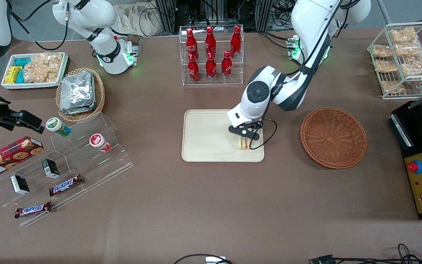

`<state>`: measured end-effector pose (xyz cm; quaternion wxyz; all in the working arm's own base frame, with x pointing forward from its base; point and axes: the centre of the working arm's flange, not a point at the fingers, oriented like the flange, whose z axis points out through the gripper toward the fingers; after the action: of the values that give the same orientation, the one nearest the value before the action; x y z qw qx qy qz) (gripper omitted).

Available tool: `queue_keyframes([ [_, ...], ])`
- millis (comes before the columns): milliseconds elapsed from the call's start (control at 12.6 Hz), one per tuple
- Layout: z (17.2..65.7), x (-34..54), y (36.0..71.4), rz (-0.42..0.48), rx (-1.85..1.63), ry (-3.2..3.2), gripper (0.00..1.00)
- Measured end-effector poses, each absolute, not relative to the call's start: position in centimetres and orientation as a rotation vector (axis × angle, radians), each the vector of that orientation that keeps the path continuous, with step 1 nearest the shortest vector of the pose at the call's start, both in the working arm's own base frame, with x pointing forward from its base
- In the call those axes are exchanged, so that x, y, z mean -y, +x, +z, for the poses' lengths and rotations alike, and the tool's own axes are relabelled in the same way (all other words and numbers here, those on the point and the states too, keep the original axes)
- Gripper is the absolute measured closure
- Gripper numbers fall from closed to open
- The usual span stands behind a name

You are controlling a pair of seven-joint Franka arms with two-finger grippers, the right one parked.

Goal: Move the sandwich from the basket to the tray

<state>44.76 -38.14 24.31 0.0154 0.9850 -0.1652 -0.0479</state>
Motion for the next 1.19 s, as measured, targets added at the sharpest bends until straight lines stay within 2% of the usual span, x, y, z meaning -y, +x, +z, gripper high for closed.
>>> queue_keyframes([
  [238,23.2,38.1,44.5,-0.176,0.493,3.076,0.85],
  [317,22.9,38.1,44.5,-0.183,0.488,3.079,0.78],
  [794,23.5,38.1,45.1,-0.170,0.459,3.083,0.10],
  [873,24.3,38.1,45.6,-0.169,0.447,3.086,0.01],
  [1190,30.8,35.2,50.5,-0.253,0.309,3.123,0.00],
])
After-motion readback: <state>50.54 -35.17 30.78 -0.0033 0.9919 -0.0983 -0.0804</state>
